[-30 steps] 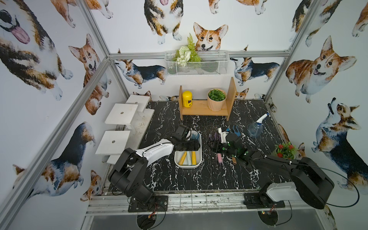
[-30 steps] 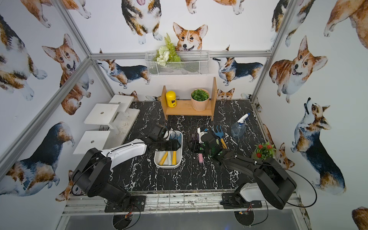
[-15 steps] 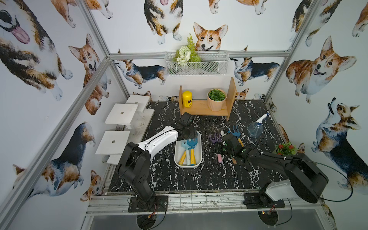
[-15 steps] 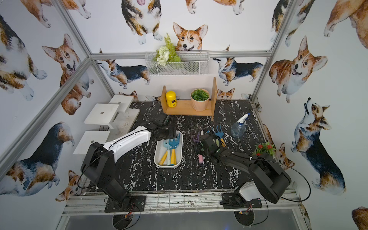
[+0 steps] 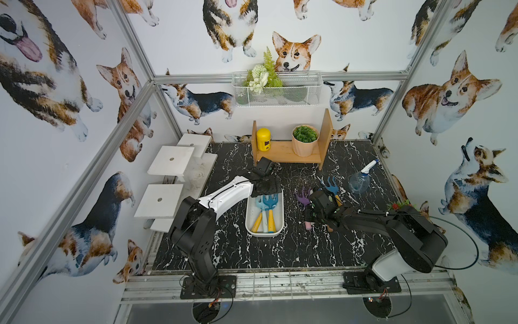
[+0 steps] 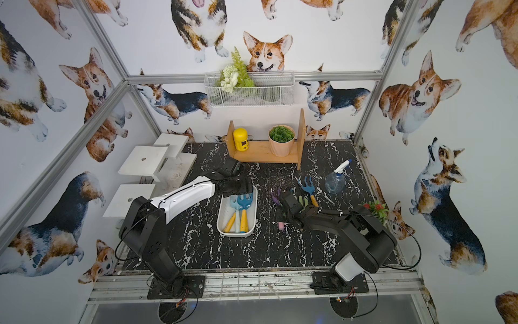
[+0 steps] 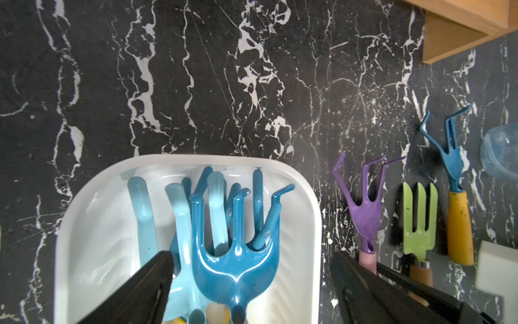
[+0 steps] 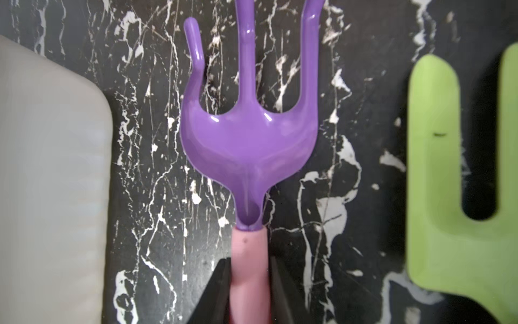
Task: Put the rake into the storage box
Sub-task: Pick up the rake at the center of the board.
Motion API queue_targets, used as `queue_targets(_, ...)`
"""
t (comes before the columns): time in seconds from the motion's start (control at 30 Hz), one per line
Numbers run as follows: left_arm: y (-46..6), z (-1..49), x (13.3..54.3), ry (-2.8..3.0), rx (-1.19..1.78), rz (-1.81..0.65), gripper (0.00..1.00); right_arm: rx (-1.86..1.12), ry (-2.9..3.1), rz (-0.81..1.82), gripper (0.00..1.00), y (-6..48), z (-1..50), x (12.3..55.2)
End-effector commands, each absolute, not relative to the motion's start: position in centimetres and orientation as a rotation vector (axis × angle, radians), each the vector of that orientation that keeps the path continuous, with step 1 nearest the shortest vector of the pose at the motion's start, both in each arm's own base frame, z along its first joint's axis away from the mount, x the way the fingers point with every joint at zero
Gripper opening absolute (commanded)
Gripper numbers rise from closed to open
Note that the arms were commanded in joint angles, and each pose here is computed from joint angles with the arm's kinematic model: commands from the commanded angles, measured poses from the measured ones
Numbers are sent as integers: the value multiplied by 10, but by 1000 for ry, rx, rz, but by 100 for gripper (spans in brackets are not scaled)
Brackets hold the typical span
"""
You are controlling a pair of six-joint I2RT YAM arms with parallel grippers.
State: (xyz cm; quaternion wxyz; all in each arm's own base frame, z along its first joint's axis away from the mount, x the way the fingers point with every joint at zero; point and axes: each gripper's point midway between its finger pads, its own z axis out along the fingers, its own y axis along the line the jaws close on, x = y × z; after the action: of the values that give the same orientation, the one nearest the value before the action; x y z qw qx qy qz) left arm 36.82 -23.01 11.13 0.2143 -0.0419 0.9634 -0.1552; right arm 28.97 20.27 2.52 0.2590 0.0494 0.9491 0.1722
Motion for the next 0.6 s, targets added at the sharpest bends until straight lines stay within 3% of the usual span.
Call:
queue_targets(0.0,-252,125,372,2621,-38,-589,94,115,2640,462,8,200,16,275)
queue_targets(0.07,-265,132,371,2593,10,-688,94,105,2598,510,0,206,28,279)
queue_targets(0.37,-309,158,362,2483,225,-1024,95,92,2330,803,0,229,103,296)
queue_targets(0.57,-321,160,356,2448,280,-1129,93,67,2272,880,0,239,122,299)
